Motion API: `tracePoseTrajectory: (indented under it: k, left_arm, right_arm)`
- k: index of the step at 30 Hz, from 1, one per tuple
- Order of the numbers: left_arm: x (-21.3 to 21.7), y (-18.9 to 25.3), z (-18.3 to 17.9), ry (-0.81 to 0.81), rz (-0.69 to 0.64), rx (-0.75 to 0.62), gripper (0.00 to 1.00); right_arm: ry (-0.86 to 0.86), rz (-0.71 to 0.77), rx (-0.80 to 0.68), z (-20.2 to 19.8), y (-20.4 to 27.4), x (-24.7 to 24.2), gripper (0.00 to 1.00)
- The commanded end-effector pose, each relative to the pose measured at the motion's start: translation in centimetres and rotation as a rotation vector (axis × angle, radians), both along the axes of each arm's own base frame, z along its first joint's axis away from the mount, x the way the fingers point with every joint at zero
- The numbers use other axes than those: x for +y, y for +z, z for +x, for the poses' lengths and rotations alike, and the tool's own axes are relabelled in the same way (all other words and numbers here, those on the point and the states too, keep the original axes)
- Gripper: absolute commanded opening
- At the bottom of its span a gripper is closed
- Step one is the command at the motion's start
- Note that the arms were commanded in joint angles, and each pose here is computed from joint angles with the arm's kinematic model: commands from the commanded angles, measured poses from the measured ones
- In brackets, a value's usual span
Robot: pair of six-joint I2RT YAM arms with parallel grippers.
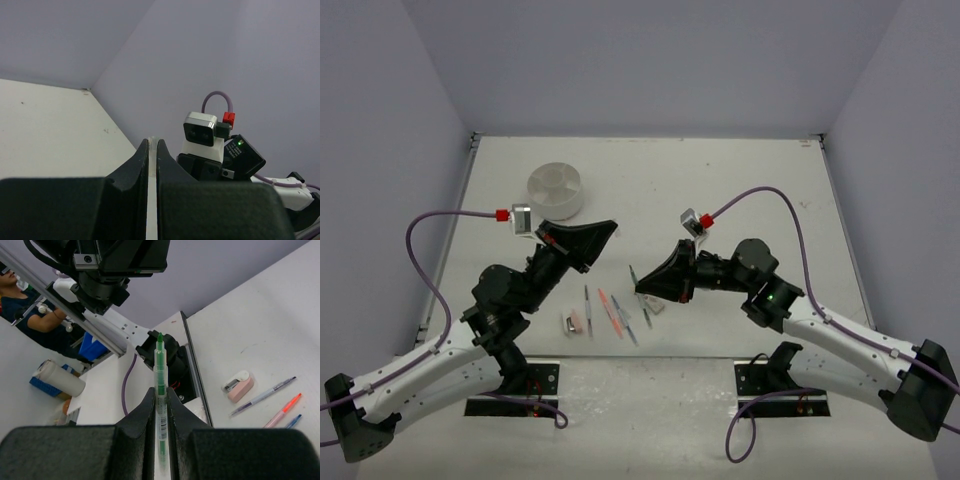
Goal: Sort the stationery into containers
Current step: Pick up the pen cap from the center of the board, then close the pen cap on the pen.
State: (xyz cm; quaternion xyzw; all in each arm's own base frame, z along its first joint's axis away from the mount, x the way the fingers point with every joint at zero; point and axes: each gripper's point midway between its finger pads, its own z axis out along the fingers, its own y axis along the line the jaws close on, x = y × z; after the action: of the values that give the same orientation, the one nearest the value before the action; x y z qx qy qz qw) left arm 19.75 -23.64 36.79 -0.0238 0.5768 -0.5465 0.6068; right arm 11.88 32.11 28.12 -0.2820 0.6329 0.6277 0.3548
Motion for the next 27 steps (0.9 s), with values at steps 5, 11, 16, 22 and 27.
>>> tracePoseTrajectory:
  k: [5, 11, 16, 22, 27]
  left_arm:
    - [-0.4, 1.4, -1.7, -0.087, -0.078, -0.067, 0.00]
    - [-1.3, 1.1, -2.3, -0.149, -0.084, -0.080, 0.00]
    - [-1.9, 0.6, -2.3, -0.166, -0.070, -0.070, 0.00]
    - [-2.2, 0.1, -2.4, -0.182, -0.070, -0.060, 0.00]
    - [-2.1, -0.2, -2.3, -0.178, -0.069, -0.060, 0.00]
  right_arm:
    - [-0.023, 0.096, -0.075, 0.7, 4.4, 0.8, 0.00]
    - [-0.045, 0.109, -0.081, 1.1, 4.9, 0.8, 0.00]
    - [-0.079, 0.096, -0.081, 1.7, 4.6, 0.7, 0.00]
    - [-0.105, 0.090, -0.082, 2.0, 4.4, 0.5, 0.00]
    - [-0.107, 0.090, -0.089, 1.9, 4.6, 0.3, 0.00]
